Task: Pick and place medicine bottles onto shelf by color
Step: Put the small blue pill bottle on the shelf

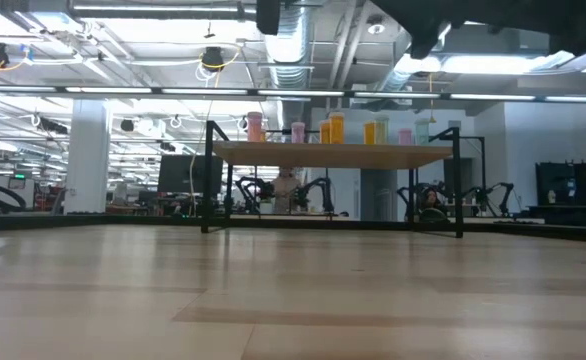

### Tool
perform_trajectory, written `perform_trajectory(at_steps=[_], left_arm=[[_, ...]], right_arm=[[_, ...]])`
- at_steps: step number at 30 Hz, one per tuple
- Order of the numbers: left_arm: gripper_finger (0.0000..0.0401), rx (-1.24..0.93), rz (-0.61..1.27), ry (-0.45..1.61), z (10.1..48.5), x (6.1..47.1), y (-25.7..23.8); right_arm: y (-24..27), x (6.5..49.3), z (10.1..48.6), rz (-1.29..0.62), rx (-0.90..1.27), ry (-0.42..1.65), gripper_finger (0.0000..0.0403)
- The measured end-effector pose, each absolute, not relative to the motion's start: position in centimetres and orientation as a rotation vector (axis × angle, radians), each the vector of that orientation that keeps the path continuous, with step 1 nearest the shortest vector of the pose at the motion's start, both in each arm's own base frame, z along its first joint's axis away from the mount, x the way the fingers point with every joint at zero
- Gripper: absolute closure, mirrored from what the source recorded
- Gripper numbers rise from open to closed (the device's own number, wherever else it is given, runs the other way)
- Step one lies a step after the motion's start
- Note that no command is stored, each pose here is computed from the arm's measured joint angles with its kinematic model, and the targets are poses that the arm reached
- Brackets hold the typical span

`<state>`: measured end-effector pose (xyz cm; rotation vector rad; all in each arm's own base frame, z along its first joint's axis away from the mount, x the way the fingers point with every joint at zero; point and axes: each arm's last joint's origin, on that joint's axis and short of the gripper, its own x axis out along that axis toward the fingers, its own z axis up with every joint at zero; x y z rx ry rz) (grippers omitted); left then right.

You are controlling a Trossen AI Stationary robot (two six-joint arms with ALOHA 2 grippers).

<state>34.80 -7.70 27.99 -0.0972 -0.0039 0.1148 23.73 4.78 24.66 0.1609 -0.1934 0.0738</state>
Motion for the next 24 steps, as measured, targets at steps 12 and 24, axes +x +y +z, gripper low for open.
perform_trajectory(at_steps=[12,24], left_arm=[[0.0316,-0.129,0.079,0.017,26.0,36.8,-8.2],[0.0316,-0.155,0.057,-0.041,26.8,36.7,-8.8]], right_arm=[[5.6,23.5,24.8,0.135,0.163,-0.201,0.0148],[6.4,23.3,25.0,0.169,0.171,-0.222,0.0174]])
